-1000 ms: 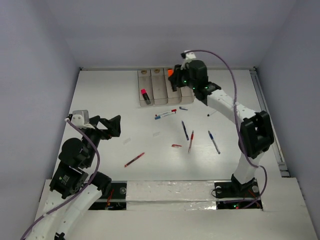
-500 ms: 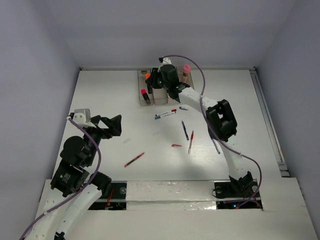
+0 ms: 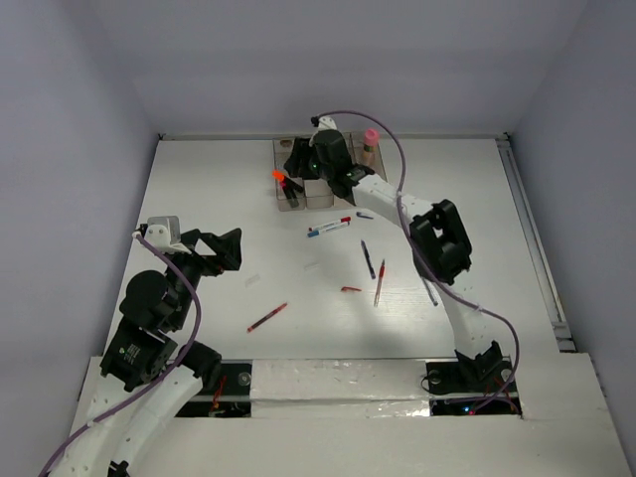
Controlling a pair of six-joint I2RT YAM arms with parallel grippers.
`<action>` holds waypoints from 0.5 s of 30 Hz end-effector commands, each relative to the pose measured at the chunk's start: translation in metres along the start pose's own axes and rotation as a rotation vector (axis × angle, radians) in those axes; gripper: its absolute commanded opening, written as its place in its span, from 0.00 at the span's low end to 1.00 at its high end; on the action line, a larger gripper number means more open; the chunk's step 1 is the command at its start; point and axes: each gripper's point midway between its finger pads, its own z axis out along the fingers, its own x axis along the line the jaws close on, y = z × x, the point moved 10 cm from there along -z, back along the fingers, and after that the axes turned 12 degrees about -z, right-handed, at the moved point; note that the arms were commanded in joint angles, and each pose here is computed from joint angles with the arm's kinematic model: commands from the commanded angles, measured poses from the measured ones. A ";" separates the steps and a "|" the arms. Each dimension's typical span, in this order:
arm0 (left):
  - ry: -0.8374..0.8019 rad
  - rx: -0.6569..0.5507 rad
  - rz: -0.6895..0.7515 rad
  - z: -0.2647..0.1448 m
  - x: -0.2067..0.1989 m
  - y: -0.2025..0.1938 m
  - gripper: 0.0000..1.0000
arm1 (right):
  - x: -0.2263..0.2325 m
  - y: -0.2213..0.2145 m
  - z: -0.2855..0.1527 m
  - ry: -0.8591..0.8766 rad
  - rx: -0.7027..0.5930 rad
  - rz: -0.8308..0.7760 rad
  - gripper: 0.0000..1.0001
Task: Sort the stationery into containers
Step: Place the stationery in the storage box.
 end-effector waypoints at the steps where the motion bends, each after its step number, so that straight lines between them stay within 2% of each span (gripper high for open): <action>1: -0.014 -0.040 -0.007 0.000 -0.002 0.006 0.99 | -0.009 0.036 -0.051 -0.154 -0.110 -0.033 0.54; 2: -0.017 -0.045 -0.009 -0.001 -0.002 0.006 0.99 | -0.019 0.054 -0.077 -0.197 -0.155 -0.021 0.50; 3: -0.021 -0.049 -0.011 -0.002 -0.002 0.007 0.99 | -0.032 0.053 -0.090 -0.266 -0.166 -0.005 0.37; 4: -0.029 -0.053 -0.013 -0.003 -0.003 0.007 0.99 | -0.052 0.023 -0.101 -0.326 -0.096 -0.004 0.35; 6: -0.045 -0.064 -0.019 -0.006 -0.004 0.009 0.99 | -0.089 0.034 -0.140 -0.453 -0.116 0.045 0.27; 8: -0.063 -0.071 -0.023 -0.009 -0.005 0.010 0.99 | -0.123 0.001 -0.168 -0.576 -0.002 0.060 0.25; 10: -0.078 -0.079 -0.028 -0.012 -0.005 0.012 0.99 | -0.154 -0.004 -0.200 -0.681 0.052 0.113 0.28; 13: -0.093 -0.092 -0.035 -0.016 -0.006 0.014 0.99 | -0.184 -0.028 -0.226 -0.819 0.148 0.125 0.53; 14: -0.095 -0.092 -0.035 -0.017 -0.006 0.014 0.99 | -0.191 -0.033 -0.230 -0.857 0.170 0.123 0.65; 15: -0.105 -0.091 -0.037 -0.018 -0.007 0.014 0.99 | -0.196 -0.037 -0.233 -0.880 0.192 0.127 0.70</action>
